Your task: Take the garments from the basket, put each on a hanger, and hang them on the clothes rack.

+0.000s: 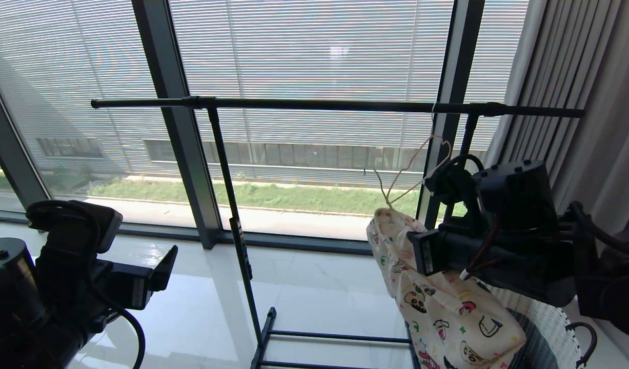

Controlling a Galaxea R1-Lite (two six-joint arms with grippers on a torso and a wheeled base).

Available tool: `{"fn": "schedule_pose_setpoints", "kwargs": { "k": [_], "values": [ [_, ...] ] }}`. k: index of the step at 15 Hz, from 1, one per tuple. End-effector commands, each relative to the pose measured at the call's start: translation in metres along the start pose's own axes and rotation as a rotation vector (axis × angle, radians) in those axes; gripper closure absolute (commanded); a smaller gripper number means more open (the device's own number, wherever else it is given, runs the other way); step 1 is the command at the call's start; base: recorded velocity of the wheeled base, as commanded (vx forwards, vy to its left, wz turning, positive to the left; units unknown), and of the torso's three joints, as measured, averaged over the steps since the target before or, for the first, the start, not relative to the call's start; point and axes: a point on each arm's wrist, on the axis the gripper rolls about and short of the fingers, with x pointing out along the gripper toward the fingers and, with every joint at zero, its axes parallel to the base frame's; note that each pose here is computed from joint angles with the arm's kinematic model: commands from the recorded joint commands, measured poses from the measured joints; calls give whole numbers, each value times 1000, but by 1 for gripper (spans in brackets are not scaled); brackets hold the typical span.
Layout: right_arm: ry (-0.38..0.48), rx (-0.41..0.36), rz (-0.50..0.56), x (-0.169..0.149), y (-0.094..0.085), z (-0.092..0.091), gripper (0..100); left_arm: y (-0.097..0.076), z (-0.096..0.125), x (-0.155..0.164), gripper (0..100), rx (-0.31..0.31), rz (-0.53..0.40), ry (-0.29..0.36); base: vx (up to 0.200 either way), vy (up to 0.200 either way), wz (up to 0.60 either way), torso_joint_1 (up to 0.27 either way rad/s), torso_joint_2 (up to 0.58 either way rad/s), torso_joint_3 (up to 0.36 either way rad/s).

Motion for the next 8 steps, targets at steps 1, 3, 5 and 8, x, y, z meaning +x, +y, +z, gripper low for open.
{"fn": "schedule_pose_setpoints", "kwargs": {
  "k": [1,3,5,8],
  "values": [
    [-18,18,21,15,14,9,100,0,0,0,0,0,2,-1,0,0,0,0,0,0],
    [-76,81,31,16,14,20,100,0,1,0,0,-1,4,-2,0,0,0,0,0,0],
    [-191,161,64,21,19,34,100,1,1,-1,0,-4,6,-7,0,0,0,0,0,0],
    [-277,181,89,24,23,46,100,-2,3,-3,0,-1,-14,-19,0,0,0,0,0,0]
  ]
}}
